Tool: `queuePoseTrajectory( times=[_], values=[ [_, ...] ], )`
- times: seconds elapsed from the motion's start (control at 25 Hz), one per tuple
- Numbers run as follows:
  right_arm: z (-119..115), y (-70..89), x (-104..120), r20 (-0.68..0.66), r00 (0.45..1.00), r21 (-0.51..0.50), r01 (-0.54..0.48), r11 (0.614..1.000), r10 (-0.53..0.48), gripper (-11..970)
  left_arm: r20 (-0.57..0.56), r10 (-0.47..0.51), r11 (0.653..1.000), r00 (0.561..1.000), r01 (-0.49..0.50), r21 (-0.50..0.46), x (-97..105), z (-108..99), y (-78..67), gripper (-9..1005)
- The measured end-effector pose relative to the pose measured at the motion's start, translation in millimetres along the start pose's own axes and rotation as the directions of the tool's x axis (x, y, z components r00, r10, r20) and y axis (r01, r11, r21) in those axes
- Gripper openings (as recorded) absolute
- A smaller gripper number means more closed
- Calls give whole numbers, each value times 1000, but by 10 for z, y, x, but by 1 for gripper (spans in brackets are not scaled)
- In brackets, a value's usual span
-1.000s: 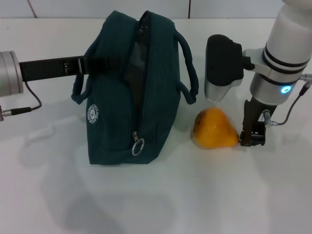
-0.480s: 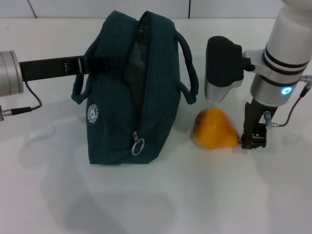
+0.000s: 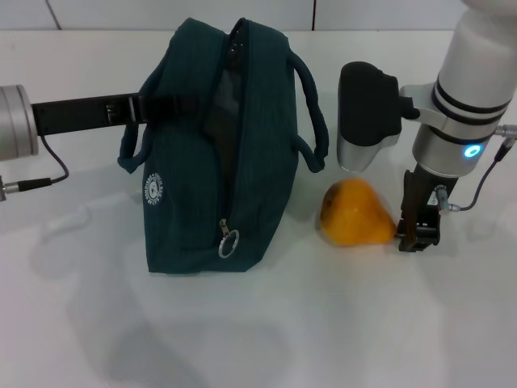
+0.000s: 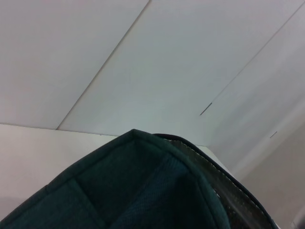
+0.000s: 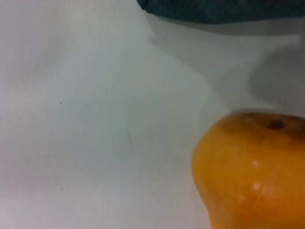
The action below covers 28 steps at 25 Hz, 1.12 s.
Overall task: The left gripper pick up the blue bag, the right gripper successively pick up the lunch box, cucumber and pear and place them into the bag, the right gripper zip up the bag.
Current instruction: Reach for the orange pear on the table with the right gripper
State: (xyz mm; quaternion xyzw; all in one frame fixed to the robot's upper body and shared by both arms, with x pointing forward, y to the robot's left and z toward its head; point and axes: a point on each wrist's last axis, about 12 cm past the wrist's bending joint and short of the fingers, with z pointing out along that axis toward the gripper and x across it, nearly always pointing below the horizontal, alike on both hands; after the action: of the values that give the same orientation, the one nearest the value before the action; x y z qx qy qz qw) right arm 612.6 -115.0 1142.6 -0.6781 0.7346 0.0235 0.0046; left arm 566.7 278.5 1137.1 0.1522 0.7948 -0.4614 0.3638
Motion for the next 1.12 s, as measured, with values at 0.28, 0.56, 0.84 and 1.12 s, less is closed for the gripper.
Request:
queuePoseTrajectory(
  times=[0.28,0.56,0.84,1.12],
  values=[
    [10,-14,-2,5,1000,12,-1,1000,1,222,2,1,1000,1000,-1,0,-3,-1,0,32],
    [26,-15,4,9,1000,15,-3,1000,3,218,2,4,1000,1000,-4,1,-15,7,-3,32],
    [55,-13,16,16,1000,-1,-8,1000,8,214,5,6,1000,1000,-6,-7,-24,15,4,31],
    [52,-21,2,14,1000,2,-12,1000,12,211,7,1,1000,1000,-1,-9,-29,32,12,32]
  ],
)
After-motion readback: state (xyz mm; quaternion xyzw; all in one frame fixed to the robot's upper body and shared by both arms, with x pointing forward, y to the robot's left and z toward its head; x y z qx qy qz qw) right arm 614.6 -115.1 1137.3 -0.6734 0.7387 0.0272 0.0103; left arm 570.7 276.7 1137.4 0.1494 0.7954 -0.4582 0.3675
